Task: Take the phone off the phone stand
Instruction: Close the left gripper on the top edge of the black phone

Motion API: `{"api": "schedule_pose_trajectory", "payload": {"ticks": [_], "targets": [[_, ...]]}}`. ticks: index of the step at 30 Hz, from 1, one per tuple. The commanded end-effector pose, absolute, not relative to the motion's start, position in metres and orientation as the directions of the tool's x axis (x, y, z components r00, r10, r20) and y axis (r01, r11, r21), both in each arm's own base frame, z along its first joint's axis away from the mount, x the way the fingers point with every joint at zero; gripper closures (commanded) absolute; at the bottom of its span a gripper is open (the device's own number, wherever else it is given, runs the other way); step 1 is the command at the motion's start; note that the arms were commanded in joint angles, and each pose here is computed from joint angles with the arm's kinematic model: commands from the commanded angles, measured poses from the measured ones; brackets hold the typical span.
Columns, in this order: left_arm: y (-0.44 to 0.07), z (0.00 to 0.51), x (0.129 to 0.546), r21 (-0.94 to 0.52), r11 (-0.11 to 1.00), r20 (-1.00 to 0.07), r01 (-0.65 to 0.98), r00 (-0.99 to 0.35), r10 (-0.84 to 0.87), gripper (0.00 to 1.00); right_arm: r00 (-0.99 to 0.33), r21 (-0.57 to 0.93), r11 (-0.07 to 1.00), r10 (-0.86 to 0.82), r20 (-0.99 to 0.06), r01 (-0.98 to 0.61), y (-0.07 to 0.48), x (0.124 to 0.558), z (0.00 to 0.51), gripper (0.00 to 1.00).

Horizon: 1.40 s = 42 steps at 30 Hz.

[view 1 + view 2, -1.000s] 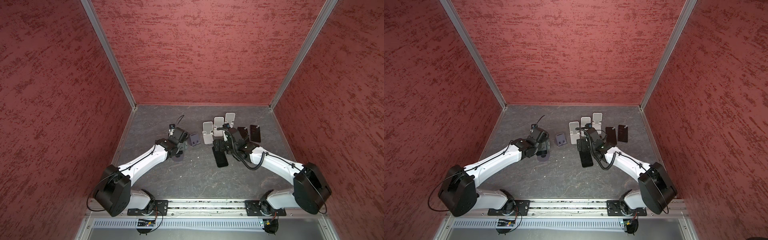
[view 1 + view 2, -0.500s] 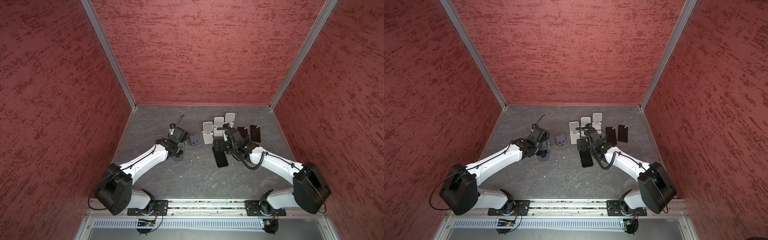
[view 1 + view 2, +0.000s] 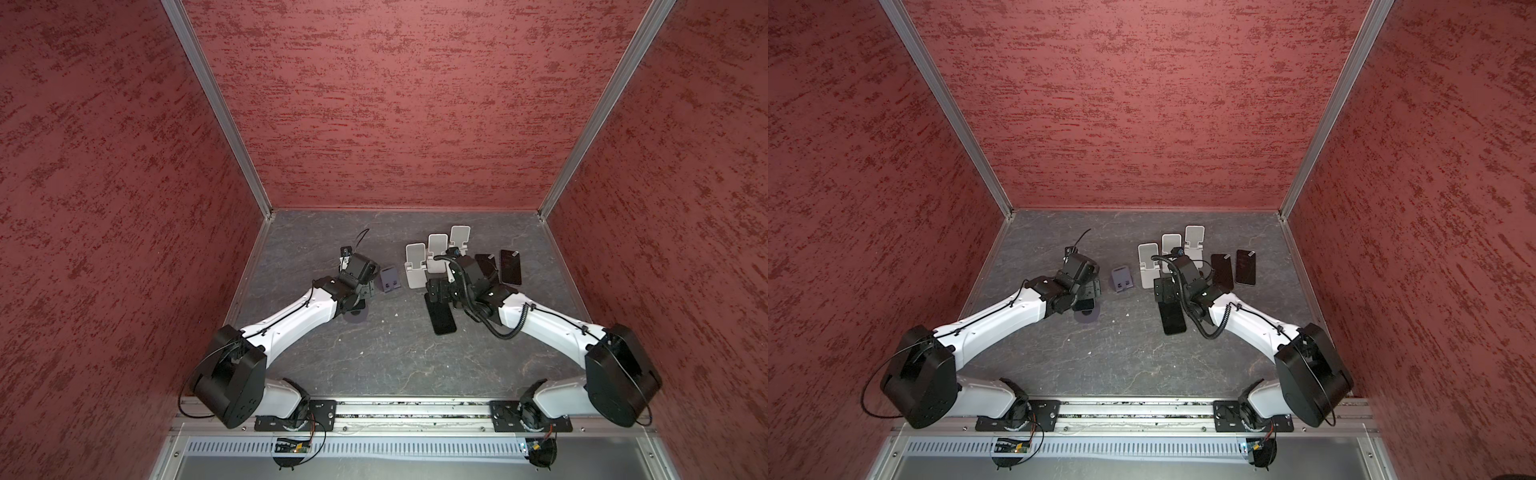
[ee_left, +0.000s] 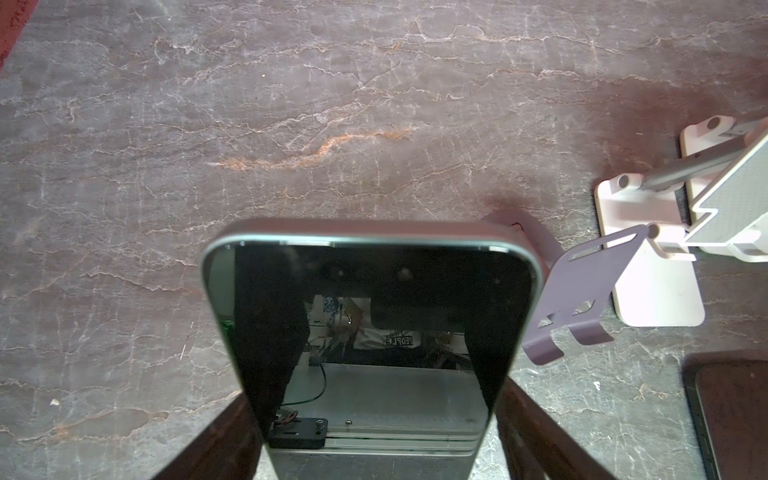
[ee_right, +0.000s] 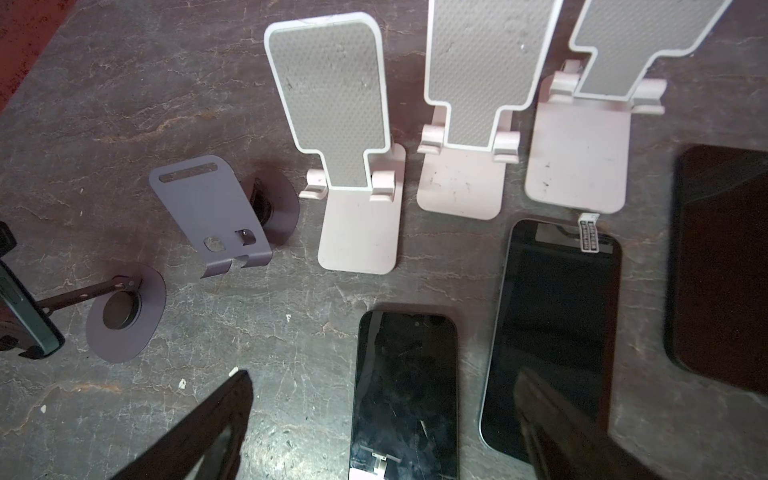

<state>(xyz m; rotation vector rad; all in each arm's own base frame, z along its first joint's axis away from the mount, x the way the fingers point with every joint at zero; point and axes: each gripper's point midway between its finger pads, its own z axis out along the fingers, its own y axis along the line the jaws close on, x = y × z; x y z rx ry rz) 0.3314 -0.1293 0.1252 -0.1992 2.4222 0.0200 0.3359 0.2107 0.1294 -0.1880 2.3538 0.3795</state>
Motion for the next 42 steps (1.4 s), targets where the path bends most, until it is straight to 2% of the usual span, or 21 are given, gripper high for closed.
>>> {"api": "schedule_pose_trajectory", "payload": {"ticks": [1, 23, 42], "targets": [[-0.130, 0.125, 0.334, -0.043, 0.990, -0.661, -0.138, -0.739, -0.132, 0.17, -0.725, 0.232, 0.945, -0.009, -0.688, -0.232, 0.211, 0.338, 0.127, 0.01], [-0.126, 0.124, 0.333, -0.015, 0.991, -0.662, -0.134, -0.741, -0.110, 0.31, -0.731, 0.233, 0.944, -0.014, -0.682, -0.235, 0.212, 0.339, 0.127, 0.01], [-0.127, 0.158, 0.332, -0.035, 0.994, -0.708, -0.105, -0.699, -0.099, 0.35, -0.728, 0.236, 0.938, -0.024, -0.685, -0.253, 0.218, 0.343, 0.132, 0.01]]}}
